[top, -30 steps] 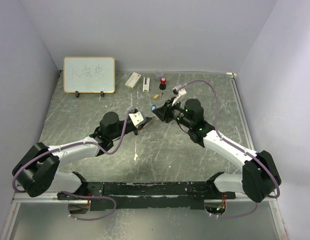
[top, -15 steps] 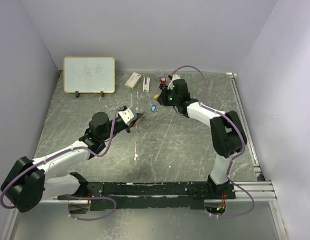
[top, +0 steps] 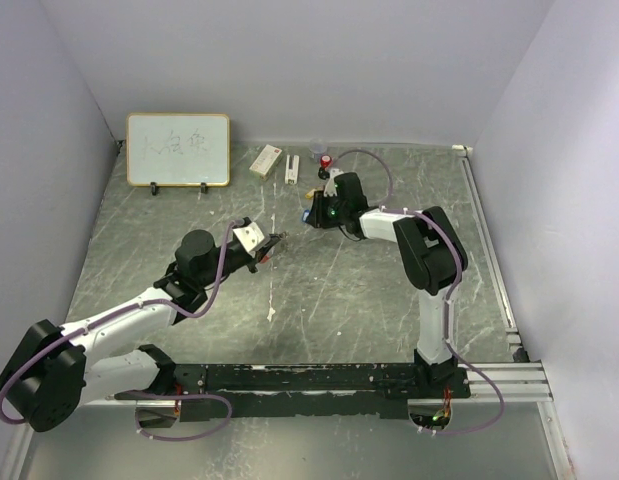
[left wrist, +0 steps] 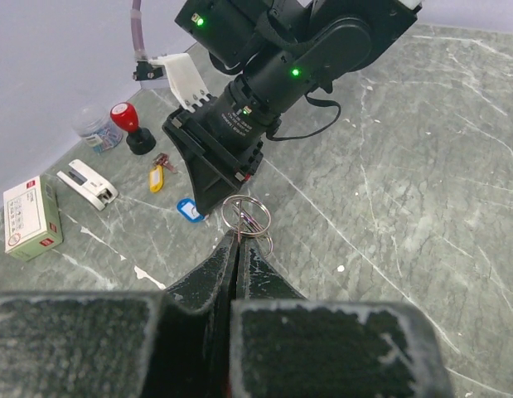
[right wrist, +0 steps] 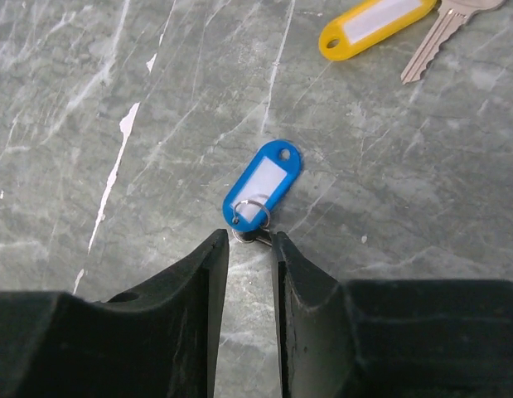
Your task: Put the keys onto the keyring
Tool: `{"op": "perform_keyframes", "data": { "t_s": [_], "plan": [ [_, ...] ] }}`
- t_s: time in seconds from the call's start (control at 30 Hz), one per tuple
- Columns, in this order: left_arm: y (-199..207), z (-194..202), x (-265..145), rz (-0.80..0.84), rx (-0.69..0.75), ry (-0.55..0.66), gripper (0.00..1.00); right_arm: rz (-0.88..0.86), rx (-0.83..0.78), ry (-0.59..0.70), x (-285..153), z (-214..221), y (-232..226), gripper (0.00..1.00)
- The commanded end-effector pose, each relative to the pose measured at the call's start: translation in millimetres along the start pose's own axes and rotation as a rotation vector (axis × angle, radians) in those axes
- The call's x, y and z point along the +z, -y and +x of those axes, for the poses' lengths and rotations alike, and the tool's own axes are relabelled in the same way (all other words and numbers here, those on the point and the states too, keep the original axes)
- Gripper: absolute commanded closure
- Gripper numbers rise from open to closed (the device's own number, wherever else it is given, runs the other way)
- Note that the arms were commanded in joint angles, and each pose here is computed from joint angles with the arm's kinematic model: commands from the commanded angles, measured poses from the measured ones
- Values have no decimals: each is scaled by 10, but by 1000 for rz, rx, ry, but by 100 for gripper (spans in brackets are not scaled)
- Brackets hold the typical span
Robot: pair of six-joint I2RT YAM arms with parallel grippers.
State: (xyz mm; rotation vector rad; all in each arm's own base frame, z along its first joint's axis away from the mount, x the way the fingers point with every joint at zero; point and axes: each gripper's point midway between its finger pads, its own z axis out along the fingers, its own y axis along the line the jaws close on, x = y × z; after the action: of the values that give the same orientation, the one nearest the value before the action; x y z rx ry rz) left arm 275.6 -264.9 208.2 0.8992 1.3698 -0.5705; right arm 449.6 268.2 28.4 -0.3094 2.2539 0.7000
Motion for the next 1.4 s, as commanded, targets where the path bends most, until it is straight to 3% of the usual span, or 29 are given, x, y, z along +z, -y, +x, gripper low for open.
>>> {"op": "perform_keyframes", "data": {
  "t_s": [0.0, 0.7, 1.0, 1.37],
  "plan": [
    [-4, -84, -25, 6, -2, 29, 93, -42, -39, 41, 111, -129, -46, 72],
    [-19, 0, -2, 3, -8, 10, 93, -9, -77, 8, 233, -33, 81, 72],
    [-27, 7, -8, 0, -11, 8, 93, -70, -65, -12, 140, 85, -35, 71],
    [-10, 5, -11, 6, -17, 15, 93, -26, -41, -32, -43, 271, -2, 73]
  ]
}}
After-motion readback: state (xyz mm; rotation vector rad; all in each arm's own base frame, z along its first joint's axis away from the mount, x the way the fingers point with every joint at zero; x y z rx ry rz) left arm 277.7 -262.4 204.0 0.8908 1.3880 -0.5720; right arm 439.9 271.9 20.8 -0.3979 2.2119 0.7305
